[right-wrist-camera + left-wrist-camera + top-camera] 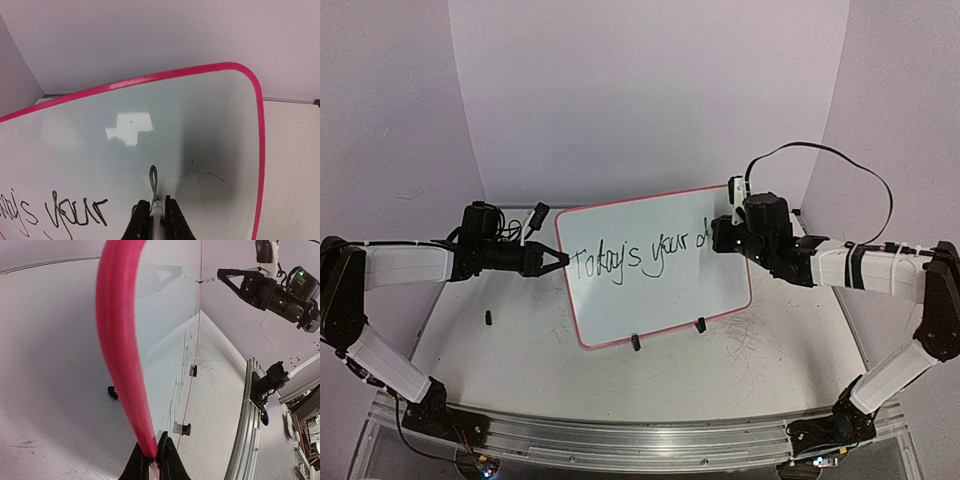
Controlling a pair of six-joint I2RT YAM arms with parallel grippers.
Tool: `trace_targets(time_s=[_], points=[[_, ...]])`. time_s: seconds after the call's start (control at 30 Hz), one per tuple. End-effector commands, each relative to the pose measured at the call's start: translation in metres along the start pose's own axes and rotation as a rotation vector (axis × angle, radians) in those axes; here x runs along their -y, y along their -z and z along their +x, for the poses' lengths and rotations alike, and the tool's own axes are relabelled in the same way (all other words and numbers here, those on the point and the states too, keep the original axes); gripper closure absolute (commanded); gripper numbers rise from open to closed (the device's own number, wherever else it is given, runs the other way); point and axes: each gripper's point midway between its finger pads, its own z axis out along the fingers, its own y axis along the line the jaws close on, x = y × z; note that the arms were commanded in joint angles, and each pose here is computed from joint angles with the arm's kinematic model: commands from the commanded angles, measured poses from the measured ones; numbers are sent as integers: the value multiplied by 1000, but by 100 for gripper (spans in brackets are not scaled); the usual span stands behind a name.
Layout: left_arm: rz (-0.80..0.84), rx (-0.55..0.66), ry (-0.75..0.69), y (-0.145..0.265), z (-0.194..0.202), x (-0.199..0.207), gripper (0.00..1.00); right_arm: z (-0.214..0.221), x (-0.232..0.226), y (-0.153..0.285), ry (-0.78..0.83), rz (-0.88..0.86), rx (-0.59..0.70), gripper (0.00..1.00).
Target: Write a sentence on the whiteboard
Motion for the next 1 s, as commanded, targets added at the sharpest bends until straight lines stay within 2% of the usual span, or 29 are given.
trace_targets(time_s=[0.0, 0.1, 0.23, 0.37, 0.53, 0.97], points=[[-161, -25, -29, -3, 5, -33, 100, 20, 4, 8, -21, -16, -50, 100], [-161, -24, -29, -3, 5, -33, 100, 18, 12, 12, 1, 20, -40, 100], [-164, -20, -31, -1, 4, -32, 100, -8, 25, 22, -4, 45, 16, 100], [-165, -17, -34, -1, 3, -32, 100, -37, 10, 38, -7, -42, 84, 100], [-164, -18, -33, -1, 3, -32, 100, -22, 0, 21, -8, -82, 30, 100], [-163, -13, -38, 1, 1, -29, 100, -31, 22, 14, -25, 55, 82, 100]])
